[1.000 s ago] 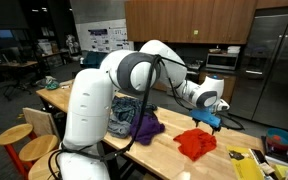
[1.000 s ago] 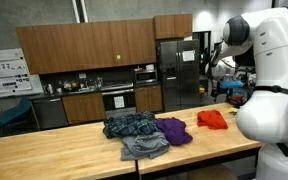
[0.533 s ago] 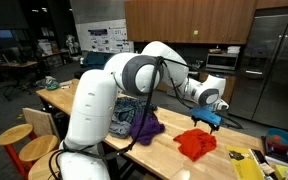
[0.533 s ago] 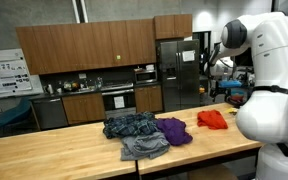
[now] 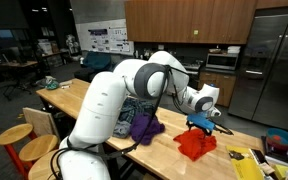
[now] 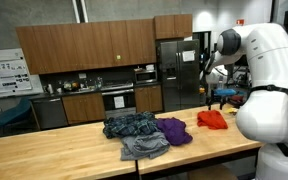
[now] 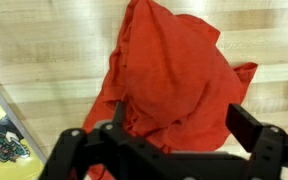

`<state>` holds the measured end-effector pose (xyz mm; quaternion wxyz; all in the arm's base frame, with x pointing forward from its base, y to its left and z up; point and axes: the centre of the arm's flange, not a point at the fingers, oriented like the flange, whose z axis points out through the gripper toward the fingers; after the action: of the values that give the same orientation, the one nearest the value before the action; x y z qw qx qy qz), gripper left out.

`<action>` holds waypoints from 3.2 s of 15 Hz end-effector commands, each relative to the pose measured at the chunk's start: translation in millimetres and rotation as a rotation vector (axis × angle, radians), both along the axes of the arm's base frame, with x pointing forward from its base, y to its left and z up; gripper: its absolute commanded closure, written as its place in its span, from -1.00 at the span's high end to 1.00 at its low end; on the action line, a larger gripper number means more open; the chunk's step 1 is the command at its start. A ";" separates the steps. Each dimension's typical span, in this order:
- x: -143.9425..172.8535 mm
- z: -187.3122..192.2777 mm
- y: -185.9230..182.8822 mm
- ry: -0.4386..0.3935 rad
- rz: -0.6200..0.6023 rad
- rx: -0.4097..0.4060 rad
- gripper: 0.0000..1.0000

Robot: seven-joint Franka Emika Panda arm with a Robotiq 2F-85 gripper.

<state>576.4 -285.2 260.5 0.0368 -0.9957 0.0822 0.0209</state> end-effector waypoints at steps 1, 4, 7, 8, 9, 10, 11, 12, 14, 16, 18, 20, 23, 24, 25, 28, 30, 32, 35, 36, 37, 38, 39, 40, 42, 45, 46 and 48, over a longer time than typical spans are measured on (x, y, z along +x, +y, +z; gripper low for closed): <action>12.8 -22.0 6.3 0.013 0.017 0.015 1.00; 19.1 -43.0 11.7 -0.008 -0.027 -0.051 1.00; 25.5 -59.5 16.8 -0.037 -0.044 -0.102 1.00; 26.6 -64.3 18.4 -0.038 -0.048 -0.112 1.00; 28.2 -69.1 20.3 -0.038 -0.052 -0.115 1.00; 28.2 -73.0 22.6 -0.035 -0.053 -0.116 1.00; 29.1 -76.8 23.8 -0.031 -0.053 -0.117 1.00; 29.6 -79.7 25.0 -0.028 -0.055 -0.116 1.00; 29.9 -84.5 26.7 -0.022 -0.056 -0.115 1.00; 29.4 -88.2 25.3 -0.013 -0.065 -0.118 1.00; 26.4 -90.5 21.9 -0.007 -0.078 -0.128 1.00; 22.3 -90.3 17.2 -0.005 -0.095 -0.141 1.00; 21.8 -90.6 10.4 -0.004 -0.122 -0.150 1.00; 22.3 -91.2 10.3 -0.003 -0.122 -0.152 1.00; 22.8 -92.7 10.7 -0.001 -0.122 -0.155 1.00; 45.0 -98.1 21.6 0.006 -0.130 -0.172 1.00; 37.5 -96.0 20.4 0.039 -0.122 -0.208 1.00; 40.7 -84.4 25.8 0.067 -0.115 -0.239 1.00; 57.3 -63.4 30.8 0.088 -0.106 -0.246 1.00; 64.9 -58.7 30.0 0.087 -0.103 -0.245 1.00; 72.5 -59.1 28.1 0.079 -0.100 -0.241 1.00; 72.4 -54.1 27.5 0.073 -0.101 -0.244 1.00; 78.5 -55.4 29.3 0.060 -0.095 -0.243 0.90; 73.5 -56.0 28.9 0.053 -0.092 -0.249 0.48; 69.9 -65.4 27.1 0.046 -0.088 -0.254 0.83; 59.7 -76.7 25.1 0.043 -0.093 -0.257 0.99; 56.2 -79.5 23.8 0.040 -0.096 -0.258 1.00; 50.0 -83.6 21.1 0.033 -0.100 -0.268 1.00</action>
<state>639.6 -261.5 180.0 -0.0833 -0.9870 0.1342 0.0300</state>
